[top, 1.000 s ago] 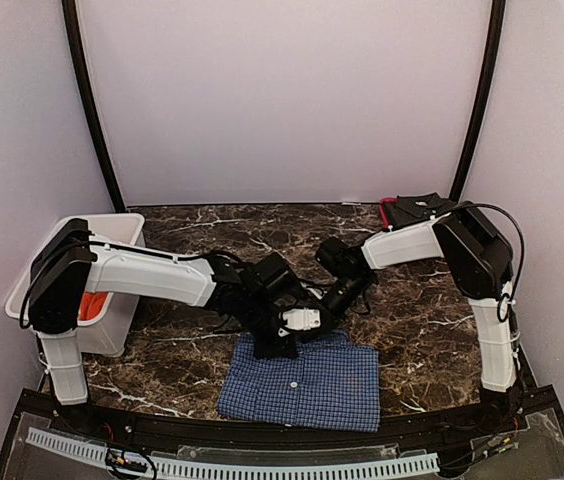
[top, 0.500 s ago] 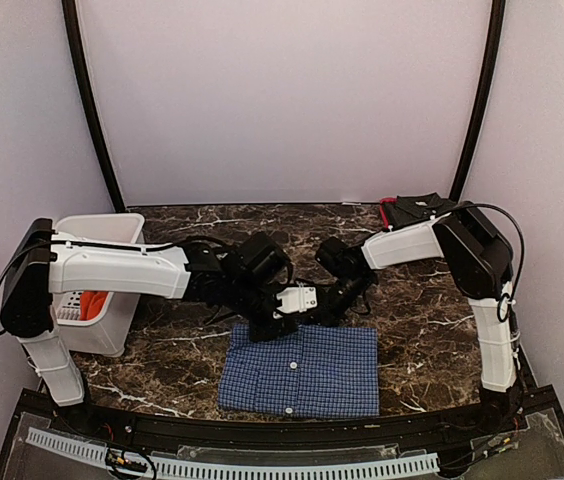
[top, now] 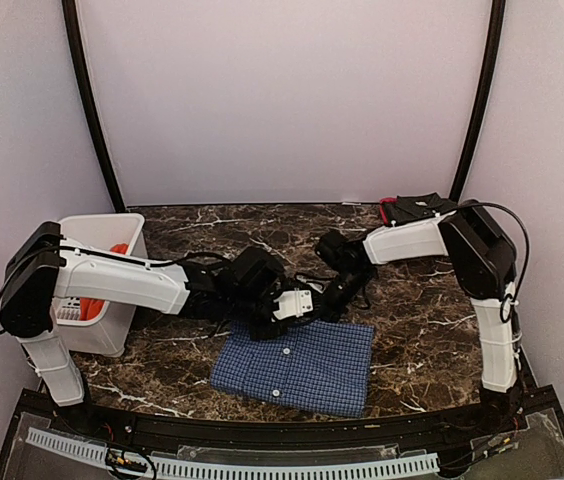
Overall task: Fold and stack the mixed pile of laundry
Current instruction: Smooth out the square-folded shirt at the center of the board.
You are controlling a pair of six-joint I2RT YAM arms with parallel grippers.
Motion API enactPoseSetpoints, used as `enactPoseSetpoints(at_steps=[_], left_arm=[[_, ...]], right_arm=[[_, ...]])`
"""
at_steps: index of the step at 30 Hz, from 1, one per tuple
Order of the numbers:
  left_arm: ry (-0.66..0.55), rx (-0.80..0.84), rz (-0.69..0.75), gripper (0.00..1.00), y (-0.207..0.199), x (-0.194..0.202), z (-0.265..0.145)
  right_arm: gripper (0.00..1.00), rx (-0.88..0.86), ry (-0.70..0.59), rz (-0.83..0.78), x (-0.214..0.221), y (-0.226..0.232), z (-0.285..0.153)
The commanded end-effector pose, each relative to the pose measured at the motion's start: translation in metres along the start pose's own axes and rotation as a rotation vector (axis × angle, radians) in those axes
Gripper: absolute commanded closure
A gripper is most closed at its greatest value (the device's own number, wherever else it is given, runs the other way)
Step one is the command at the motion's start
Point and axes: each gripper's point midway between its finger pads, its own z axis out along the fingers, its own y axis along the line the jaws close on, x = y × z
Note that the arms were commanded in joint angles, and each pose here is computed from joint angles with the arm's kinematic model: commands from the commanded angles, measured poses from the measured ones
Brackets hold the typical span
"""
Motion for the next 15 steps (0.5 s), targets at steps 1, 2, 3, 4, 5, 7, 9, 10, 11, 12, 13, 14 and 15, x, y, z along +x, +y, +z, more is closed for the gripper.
enactPoseSetpoints(at_steps=[1, 2, 3, 4, 5, 7, 9, 10, 11, 12, 13, 14, 15], left_arm=[[-0.033, -0.096, 0.018, 1.00, 0.020, -0.007, 0.004], [-0.021, -0.104, 0.017, 1.00, 0.021, -0.004, 0.008], [-0.014, -0.112, 0.009, 1.00, 0.022, -0.003, 0.009], [-0.032, -0.126, 0.004, 0.99, 0.025, -0.008, 0.011], [-0.032, -0.139, -0.008, 0.90, 0.028, -0.009, 0.011], [-0.040, -0.150, -0.055, 0.75, 0.035, -0.014, 0.009], [-0.051, -0.142, -0.148, 0.67, 0.045, -0.016, 0.000], [-0.049, -0.131, -0.200, 0.63, 0.054, -0.013, -0.009], [-0.070, -0.088, -0.287, 0.61, 0.053, -0.014, -0.014], [-0.076, -0.084, -0.342, 0.56, 0.063, -0.010, -0.027], [-0.086, -0.041, -0.421, 0.53, 0.058, -0.006, -0.031], [-0.100, -0.038, -0.477, 0.50, 0.065, -0.003, -0.042], [-0.102, -0.002, -0.553, 0.50, 0.060, 0.002, -0.045]], right_arm=[[0.90, 0.098, -0.093, -0.059, -0.026, 0.019, -0.049], [0.88, 0.117, -0.102, -0.054, -0.027, 0.017, -0.055], [0.84, 0.148, -0.123, -0.048, -0.030, 0.014, -0.067], [0.81, 0.164, -0.139, -0.044, -0.031, 0.013, -0.075], [0.76, 0.194, -0.164, -0.024, -0.032, 0.006, -0.088], [0.67, 0.245, -0.223, 0.022, -0.033, -0.005, -0.114], [0.63, 0.266, -0.293, 0.075, -0.029, -0.012, -0.137], [0.57, 0.268, -0.331, 0.097, -0.024, -0.012, -0.147], [0.54, 0.257, -0.362, 0.114, -0.019, -0.008, -0.154], [0.52, 0.243, -0.385, 0.126, -0.012, -0.005, -0.157], [0.50, 0.233, -0.400, 0.139, -0.004, -0.002, -0.159], [0.49, 0.217, -0.410, 0.156, 0.004, 0.001, -0.158], [0.47, 0.189, -0.410, 0.172, 0.012, 0.004, -0.153]])
